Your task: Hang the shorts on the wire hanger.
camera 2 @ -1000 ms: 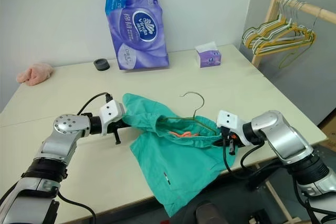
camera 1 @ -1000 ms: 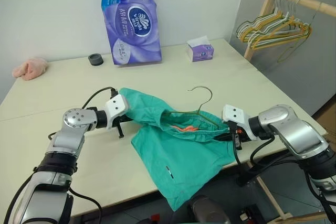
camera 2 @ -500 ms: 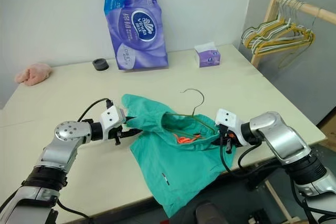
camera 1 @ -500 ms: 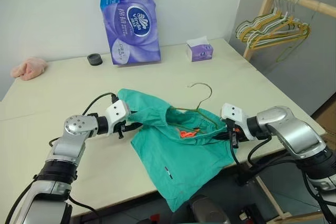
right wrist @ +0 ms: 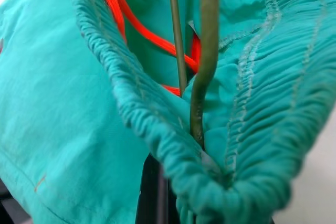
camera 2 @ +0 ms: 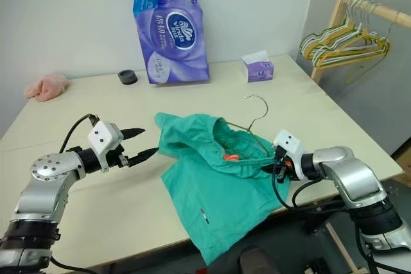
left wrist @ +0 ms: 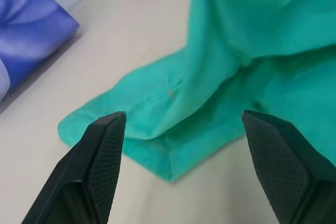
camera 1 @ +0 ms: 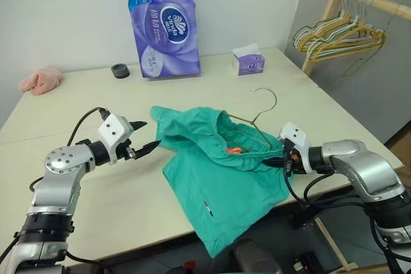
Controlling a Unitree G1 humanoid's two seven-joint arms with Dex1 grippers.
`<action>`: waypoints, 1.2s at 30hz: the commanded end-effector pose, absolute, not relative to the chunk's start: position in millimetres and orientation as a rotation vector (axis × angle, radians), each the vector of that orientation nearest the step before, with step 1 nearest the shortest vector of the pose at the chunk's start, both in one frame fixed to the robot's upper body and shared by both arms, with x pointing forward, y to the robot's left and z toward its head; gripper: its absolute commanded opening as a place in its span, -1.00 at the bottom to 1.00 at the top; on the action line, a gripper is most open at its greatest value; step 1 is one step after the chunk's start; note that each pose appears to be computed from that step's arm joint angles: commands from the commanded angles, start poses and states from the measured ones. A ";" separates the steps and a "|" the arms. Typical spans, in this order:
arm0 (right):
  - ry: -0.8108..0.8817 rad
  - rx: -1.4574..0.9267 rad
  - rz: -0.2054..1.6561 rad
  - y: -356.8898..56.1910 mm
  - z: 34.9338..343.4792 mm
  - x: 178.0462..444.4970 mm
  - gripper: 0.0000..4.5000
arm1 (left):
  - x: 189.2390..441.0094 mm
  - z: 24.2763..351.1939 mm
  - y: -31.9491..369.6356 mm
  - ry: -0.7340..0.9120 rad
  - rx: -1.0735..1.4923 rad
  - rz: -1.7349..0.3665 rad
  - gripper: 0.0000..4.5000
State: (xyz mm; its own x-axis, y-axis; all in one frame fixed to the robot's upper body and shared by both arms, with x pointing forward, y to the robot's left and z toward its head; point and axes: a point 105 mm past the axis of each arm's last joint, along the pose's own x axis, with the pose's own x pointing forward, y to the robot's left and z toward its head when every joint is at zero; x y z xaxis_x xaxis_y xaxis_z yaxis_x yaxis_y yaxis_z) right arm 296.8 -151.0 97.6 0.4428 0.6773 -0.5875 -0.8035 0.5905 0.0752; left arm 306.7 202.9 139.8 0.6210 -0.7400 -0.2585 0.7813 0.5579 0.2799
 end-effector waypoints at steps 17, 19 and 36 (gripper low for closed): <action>0.700 -0.020 0.011 -337.4 99.0 234.8 -1.00 | 280.7 179.8 40.8 0.030 0.247 -1.538 0.65; 0.685 -0.030 -0.056 -355.3 104.5 227.2 -1.00 | 284.8 184.7 32.6 0.004 0.252 -1.546 0.65; 0.599 -0.159 -0.464 -463.0 181.3 189.3 -1.00 | 291.1 218.0 -27.4 -0.150 0.283 -1.623 0.65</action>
